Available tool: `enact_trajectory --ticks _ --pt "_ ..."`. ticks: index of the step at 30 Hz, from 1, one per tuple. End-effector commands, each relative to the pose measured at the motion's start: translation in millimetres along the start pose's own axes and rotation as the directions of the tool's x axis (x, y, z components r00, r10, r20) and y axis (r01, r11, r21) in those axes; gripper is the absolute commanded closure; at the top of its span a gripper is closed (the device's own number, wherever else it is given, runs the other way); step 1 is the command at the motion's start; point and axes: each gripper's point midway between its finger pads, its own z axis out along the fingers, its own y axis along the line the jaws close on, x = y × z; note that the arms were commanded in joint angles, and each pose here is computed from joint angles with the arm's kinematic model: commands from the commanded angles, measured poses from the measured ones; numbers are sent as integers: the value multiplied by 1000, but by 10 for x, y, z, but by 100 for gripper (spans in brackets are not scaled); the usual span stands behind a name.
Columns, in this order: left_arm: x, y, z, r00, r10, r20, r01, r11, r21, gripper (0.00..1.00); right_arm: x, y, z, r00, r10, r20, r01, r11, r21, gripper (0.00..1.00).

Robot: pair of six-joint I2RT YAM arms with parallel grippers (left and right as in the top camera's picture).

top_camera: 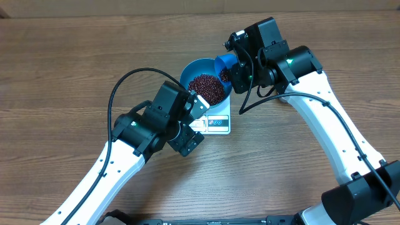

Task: Scoop item into bowl and weigh 150g on scale
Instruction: 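Tip the blue scoop further to pour remaining beans into the bowl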

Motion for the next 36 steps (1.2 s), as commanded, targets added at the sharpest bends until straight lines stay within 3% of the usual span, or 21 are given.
enact_trajectory --ticks 1,6,12,36 --pt "10 -12 8 1000 11 3 -11 1000 12 1 -108 40 -66 999 -21 32 21 1000 -3 96" --pt "10 -12 8 1000 11 3 -11 1000 12 0 -109 97 -67 999 -23 33 24 999 -36 96" --pt "10 -12 8 1000 11 3 -11 1000 12 1 -137 481 -129 997 -42 59 55 964 -258 96" --pt "10 -12 8 1000 11 3 -11 1000 12 1 -168 482 -131 996 -43 72 61 964 -258 96"
